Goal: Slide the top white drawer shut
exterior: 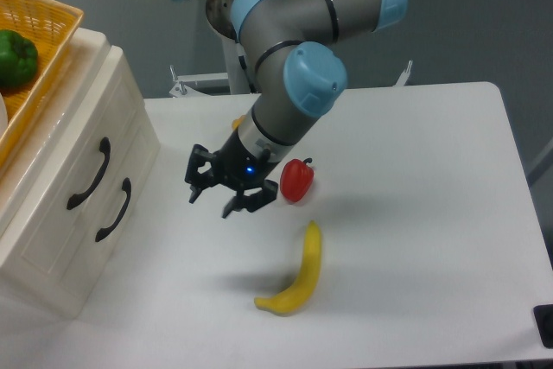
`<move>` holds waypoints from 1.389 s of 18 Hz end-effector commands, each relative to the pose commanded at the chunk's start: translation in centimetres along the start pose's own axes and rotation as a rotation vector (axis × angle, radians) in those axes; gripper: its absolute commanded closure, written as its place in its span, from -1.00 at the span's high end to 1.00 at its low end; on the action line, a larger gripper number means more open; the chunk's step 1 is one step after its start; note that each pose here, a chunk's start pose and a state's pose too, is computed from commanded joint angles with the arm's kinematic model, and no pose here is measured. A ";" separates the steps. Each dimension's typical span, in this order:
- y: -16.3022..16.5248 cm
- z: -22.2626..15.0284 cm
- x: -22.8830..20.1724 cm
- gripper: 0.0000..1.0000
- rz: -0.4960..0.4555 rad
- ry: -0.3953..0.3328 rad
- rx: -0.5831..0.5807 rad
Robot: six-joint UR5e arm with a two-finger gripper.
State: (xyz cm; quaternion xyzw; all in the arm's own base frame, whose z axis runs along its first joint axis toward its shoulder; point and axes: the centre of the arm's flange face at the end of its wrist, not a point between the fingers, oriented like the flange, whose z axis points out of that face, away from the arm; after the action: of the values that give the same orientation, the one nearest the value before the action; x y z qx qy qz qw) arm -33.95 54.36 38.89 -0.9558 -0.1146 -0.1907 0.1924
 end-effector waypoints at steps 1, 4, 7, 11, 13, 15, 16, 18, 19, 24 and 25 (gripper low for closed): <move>-0.1 0.2 -0.5 1.00 0.002 -0.010 0.004; 0.0 -0.1 -2.4 1.00 0.008 -0.080 0.001; 0.5 -0.4 -4.7 1.00 0.030 -0.131 -0.009; 2.5 -2.1 -9.4 1.00 0.218 -0.193 -0.062; 3.7 -3.3 -11.9 1.00 0.303 -0.220 -0.089; 4.7 -4.0 -14.4 1.00 0.350 -0.234 -0.098; 5.2 -4.2 -15.6 1.00 0.373 -0.242 -0.101; 6.3 -4.2 -17.3 1.00 0.448 -0.266 -0.173; 6.6 -4.0 -17.8 1.00 0.490 -0.279 -0.221; 7.4 -4.7 -20.2 1.00 0.541 -0.310 -0.293; 7.1 -4.8 -20.6 1.00 0.541 -0.315 -0.296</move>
State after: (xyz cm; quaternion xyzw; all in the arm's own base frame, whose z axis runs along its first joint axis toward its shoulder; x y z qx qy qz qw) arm -51.97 42.99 32.23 -0.9868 0.1436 0.0026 0.0754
